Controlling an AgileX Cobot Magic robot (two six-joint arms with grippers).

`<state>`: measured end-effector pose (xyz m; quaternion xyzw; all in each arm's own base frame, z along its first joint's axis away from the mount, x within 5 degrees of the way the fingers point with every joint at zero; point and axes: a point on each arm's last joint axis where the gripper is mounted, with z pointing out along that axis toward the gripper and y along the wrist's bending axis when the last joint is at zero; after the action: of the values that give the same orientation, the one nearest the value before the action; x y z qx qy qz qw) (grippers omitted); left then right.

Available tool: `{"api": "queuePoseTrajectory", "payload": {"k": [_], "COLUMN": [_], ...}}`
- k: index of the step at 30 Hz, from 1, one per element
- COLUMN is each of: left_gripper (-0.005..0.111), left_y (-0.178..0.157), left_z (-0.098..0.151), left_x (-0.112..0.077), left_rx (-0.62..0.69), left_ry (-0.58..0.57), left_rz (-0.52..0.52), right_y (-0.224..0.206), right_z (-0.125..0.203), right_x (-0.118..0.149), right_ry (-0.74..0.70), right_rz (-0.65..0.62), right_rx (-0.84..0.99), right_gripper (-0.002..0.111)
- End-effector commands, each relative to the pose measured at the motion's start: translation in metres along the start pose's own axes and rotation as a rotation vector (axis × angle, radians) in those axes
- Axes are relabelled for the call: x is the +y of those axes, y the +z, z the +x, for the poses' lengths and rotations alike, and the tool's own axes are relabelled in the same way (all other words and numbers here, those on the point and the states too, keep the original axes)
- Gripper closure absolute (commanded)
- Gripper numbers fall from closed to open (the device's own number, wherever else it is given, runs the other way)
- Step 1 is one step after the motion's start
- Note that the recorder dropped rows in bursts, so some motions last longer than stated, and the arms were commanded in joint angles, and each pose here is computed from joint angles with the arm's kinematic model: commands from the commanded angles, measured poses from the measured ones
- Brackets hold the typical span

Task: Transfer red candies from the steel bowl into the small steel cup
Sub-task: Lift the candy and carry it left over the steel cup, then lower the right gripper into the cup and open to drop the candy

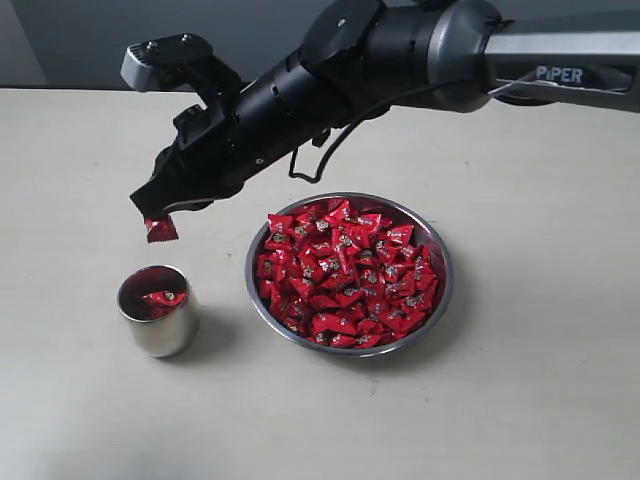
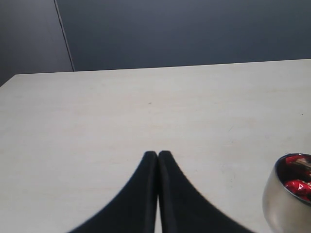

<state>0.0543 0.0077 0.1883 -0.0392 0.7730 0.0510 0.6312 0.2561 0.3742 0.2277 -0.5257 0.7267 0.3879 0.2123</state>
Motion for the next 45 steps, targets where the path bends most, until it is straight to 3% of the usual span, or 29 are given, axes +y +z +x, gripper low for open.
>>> {"api": "queuePoseTrajectory", "payload": {"k": [1,11,45], "left_gripper": [0.106,0.106,0.106], "left_y": [0.000,0.000,0.000], "left_z": [0.001,0.001,0.001], "left_x": [0.000,0.000,0.000], "left_rx": [-0.002,-0.002,-0.002], "left_ry": [-0.003,-0.003,-0.003], "left_rz": [0.000,0.000,0.000], "right_y": [0.013,0.035,0.052], "right_z": [0.004,0.011,0.023], "right_x": [0.002,0.019,0.005], "right_ry": [0.005,-0.059,-0.016], "right_rz": [-0.043,-0.060,-0.017], "right_rx": [0.052,0.115,0.129], "right_gripper": [0.109,0.109,0.109]}}
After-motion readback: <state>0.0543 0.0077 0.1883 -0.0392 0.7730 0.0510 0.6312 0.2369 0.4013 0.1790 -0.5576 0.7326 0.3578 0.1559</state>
